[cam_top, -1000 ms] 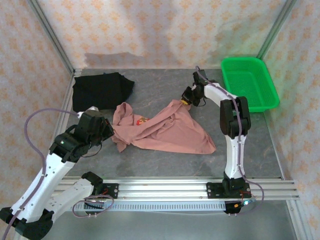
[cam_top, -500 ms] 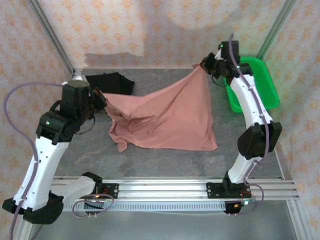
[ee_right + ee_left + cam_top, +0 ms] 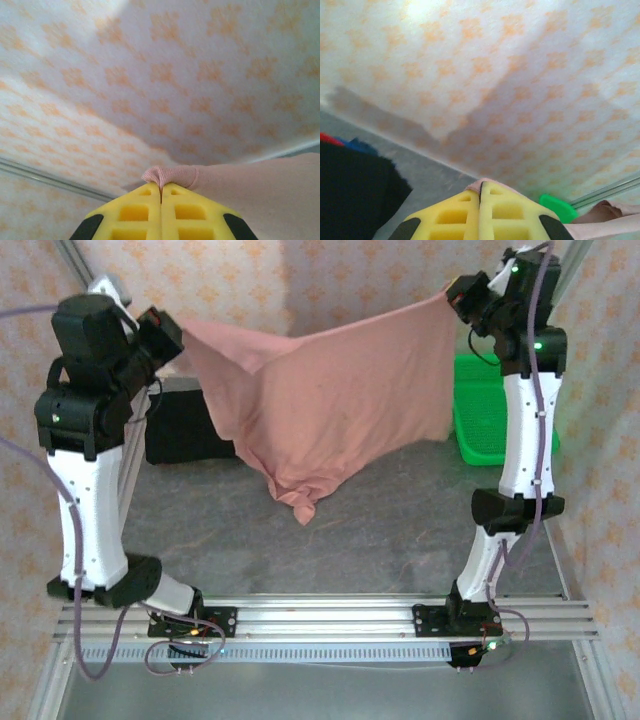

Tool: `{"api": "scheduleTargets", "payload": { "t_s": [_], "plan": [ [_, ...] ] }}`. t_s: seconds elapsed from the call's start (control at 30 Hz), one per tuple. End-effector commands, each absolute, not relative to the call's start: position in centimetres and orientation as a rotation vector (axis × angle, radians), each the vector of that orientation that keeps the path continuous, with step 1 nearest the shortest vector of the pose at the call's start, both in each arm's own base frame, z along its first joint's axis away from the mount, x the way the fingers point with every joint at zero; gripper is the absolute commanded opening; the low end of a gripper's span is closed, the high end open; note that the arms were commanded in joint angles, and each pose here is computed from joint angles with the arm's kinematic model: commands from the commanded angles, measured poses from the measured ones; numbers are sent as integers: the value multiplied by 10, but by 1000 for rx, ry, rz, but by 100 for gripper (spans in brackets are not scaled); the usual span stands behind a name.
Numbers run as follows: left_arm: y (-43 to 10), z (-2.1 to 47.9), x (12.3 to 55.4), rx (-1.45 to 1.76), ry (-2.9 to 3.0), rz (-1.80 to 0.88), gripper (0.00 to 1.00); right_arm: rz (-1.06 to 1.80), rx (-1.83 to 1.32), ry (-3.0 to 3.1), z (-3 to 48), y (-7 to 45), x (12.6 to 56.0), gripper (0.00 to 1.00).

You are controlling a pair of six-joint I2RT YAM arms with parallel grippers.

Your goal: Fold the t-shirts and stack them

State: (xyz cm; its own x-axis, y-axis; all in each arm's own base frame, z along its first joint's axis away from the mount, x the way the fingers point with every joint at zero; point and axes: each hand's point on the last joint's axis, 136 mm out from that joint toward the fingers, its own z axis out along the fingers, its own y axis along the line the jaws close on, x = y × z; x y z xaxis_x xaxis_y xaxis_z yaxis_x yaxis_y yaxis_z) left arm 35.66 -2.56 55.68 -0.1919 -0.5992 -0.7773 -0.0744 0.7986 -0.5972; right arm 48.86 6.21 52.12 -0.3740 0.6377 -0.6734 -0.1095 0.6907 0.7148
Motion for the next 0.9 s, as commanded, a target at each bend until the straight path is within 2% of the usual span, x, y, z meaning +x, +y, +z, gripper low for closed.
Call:
{"api": "scheduleTargets", "payload": {
  "t_s": [0.0,0.1,0.3,0.5,0.73,0.87],
  "plan": [
    [-26,597,343,-453,1625,-541,0,897,451,1724,547,51,473,0],
    [-21,615,338,-456,1556,-585,0,927,403,1711,559,54,455,0],
    [-23,627,314,-417,1526,-602,0,810,360,1752,563,47,401,0],
    [-9,660,253,-404,1388,-534,0,728,339,1713,580,41,339,0],
    [-15,704,186,-319,1202,-609,0,854,323,1634,606,55,272,0],
    [-13,718,160,-307,1134,-612,0,871,321,1634,605,59,234,0]
  ]
}}
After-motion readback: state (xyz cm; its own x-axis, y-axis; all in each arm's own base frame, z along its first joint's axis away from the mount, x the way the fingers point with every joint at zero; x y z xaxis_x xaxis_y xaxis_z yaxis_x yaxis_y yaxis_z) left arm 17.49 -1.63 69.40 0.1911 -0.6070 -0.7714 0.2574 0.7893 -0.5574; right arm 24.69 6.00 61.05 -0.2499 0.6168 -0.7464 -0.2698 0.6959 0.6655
